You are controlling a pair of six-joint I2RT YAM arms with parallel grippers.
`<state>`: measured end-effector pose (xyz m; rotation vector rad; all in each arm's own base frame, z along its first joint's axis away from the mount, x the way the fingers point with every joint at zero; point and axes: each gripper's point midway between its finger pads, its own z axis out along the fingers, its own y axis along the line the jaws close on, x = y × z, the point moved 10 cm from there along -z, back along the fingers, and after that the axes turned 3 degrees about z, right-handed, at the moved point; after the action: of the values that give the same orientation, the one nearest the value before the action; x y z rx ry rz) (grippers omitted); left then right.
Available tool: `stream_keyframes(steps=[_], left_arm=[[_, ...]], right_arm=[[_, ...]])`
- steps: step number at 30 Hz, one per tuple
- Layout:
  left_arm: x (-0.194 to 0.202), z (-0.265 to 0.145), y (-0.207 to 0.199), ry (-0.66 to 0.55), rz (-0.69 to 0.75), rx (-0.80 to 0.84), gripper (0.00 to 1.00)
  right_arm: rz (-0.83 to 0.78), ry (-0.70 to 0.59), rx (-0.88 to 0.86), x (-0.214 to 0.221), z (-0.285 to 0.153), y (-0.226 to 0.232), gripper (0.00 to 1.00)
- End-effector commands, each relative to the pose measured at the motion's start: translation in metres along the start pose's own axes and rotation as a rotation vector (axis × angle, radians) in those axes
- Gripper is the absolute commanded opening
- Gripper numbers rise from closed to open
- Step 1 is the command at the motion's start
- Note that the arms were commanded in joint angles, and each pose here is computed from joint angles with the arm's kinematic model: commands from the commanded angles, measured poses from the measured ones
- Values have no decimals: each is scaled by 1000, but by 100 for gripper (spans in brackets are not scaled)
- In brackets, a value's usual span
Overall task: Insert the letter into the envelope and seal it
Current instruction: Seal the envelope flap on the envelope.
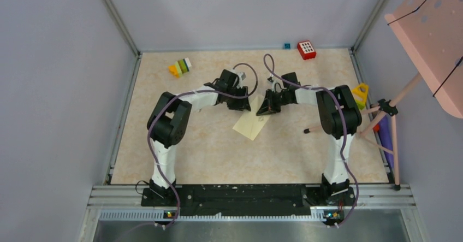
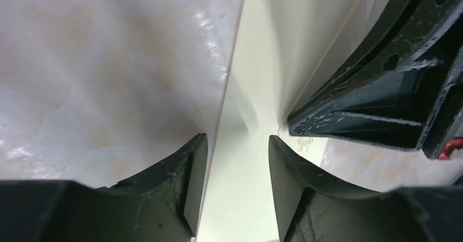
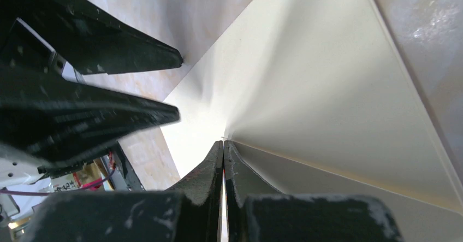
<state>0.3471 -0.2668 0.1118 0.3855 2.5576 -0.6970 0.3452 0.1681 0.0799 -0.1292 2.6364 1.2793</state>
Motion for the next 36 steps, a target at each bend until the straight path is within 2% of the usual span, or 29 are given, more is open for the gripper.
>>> stream_keyframes(steps=[1, 3, 6, 10, 12, 14, 17, 23, 25, 30, 36], left_arm=[[13, -15, 37, 54, -154, 184, 48], [14, -22, 32, 51, -179, 398, 40], [16, -27, 26, 11, -181, 631, 29], [26, -19, 23, 42, -239, 777, 15], [30, -14, 25, 49, -266, 809, 2], [32, -8, 28, 56, -282, 769, 0], [39, 3, 38, 87, -276, 581, 0], [45, 12, 52, 69, -270, 321, 0], [51, 17, 56, 109, -272, 225, 0], [64, 32, 59, 180, -294, 145, 0], [69, 36, 60, 196, -300, 122, 0]], right_arm=[[3, 15, 162, 10, 2, -29, 0], [-7, 10, 174, 9, 1, -29, 0], [-21, 0, 172, 7, 1, -28, 0], [-22, 10, 151, 8, 3, -29, 0], [-23, 14, 144, 9, 3, -29, 0], [-22, 18, 144, 10, 4, -30, 0], [-25, 20, 136, 11, 3, -29, 0], [-30, 27, 114, 12, 3, -28, 0], [-34, 34, 102, 14, 2, -28, 0], [-76, 36, 69, 18, 2, -21, 0], [-103, 84, 30, 30, 10, -11, 0]])
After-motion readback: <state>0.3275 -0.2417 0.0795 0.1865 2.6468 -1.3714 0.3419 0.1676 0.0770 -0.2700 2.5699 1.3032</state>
